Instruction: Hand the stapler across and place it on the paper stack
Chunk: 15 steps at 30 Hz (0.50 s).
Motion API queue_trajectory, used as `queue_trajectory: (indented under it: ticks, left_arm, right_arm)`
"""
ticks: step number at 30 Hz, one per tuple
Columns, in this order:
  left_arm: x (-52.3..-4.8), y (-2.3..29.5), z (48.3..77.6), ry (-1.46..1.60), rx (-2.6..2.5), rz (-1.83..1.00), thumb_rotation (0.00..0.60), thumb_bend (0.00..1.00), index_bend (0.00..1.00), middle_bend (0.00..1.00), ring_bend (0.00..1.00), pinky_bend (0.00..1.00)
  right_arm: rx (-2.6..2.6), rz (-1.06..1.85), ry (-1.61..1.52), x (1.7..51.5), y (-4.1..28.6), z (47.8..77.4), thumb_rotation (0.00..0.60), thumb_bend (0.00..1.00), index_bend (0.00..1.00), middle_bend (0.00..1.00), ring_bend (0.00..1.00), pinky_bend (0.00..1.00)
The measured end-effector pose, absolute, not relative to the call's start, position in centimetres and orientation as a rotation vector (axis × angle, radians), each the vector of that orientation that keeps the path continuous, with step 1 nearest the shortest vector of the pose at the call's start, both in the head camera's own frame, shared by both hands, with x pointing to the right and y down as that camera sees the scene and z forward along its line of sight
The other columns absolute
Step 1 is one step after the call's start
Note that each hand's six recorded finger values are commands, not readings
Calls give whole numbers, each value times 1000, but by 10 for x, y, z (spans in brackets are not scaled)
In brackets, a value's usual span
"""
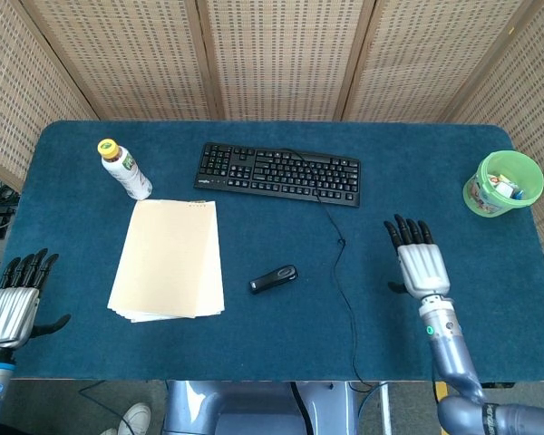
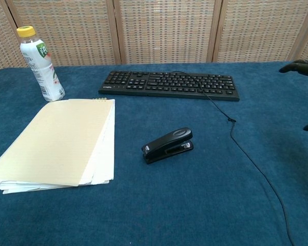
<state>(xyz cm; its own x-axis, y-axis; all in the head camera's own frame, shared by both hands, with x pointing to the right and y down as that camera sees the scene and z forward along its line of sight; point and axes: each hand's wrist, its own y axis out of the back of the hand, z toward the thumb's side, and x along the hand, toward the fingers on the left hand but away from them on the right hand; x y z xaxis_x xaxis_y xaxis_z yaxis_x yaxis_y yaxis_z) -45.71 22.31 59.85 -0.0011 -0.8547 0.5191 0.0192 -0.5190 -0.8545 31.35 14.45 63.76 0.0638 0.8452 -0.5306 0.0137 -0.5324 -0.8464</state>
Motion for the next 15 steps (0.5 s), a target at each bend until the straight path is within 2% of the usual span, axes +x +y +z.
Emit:
queue_trajectory:
  ticks: [4,7,15]
  left_arm:
    - [-456,222,597,893,-1590,-1599,600,198,12,0,0,0]
    - [-454,219,595,919,-1588,-1586,600,229,80,0,0,0]
    - [-428,198,593,965,-1619,-1548,600,275,198,4,31,100]
  right_arm:
    - [-1684,1539,-924,343,169,631,600,129,27,0,0,0]
    - [-1678,1529,-955,366,188,624,600,128,34,0,0,0]
    - [-1675,1521,-1002,401,215,619,600,128,46,0,0,0]
